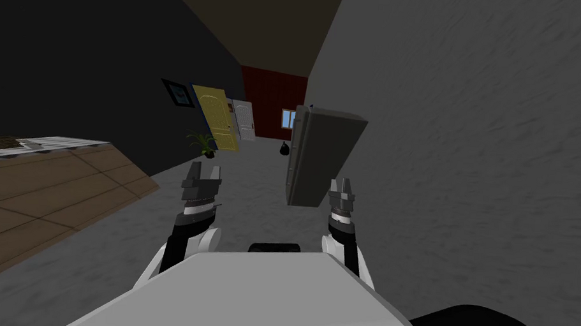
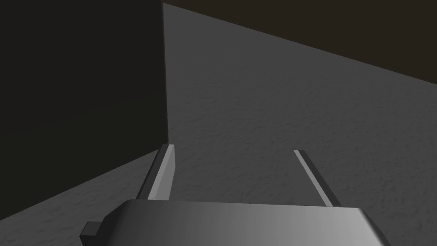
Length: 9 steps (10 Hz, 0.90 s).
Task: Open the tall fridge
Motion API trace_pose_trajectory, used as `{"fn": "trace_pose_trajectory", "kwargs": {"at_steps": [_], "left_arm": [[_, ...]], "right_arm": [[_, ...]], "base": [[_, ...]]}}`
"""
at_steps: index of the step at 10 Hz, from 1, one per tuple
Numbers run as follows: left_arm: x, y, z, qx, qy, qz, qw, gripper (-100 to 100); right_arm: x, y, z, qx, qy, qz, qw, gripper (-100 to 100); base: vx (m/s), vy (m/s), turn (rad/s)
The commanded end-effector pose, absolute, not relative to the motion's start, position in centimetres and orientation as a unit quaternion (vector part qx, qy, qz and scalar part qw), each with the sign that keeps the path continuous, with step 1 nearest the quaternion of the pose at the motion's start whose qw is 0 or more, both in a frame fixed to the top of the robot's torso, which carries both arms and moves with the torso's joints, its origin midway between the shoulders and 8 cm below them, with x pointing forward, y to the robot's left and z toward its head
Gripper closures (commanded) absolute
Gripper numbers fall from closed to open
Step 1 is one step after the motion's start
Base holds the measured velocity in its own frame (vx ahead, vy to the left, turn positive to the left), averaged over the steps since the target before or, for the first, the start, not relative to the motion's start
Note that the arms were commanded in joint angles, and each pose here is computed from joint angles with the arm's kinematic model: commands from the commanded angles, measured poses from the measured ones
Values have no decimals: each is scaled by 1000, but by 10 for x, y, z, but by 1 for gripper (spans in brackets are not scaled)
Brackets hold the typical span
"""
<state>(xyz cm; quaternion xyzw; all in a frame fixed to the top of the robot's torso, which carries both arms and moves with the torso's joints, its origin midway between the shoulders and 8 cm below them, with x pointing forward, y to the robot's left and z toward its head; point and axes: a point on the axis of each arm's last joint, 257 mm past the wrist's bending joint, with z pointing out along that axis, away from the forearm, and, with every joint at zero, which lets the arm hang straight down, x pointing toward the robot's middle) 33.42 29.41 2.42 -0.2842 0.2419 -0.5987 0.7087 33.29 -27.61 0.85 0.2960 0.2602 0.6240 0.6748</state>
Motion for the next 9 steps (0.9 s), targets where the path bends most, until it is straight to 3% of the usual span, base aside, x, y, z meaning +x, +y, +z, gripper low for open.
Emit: {"fn": "trace_pose_trajectory", "kwargs": {"at_steps": [1,4,5,9], "left_arm": [[334,294,24,-284,242,-599,709,0],[334,294,24,-284,242,-599,709,0],[334,294,24,-284,242,-599,709,0],[334,294,24,-284,242,-599,709,0]], "right_arm": [[333,-276,9,296,260,624,675,0],[333,-276,9,296,260,624,675,0],[332,-278,7,284,278,616,680,-100],[324,-300,-2,241,347,561,712,-100]], "base": [[0,0,0],[0,0,0],[14,6,39],[39,16,86]]}}
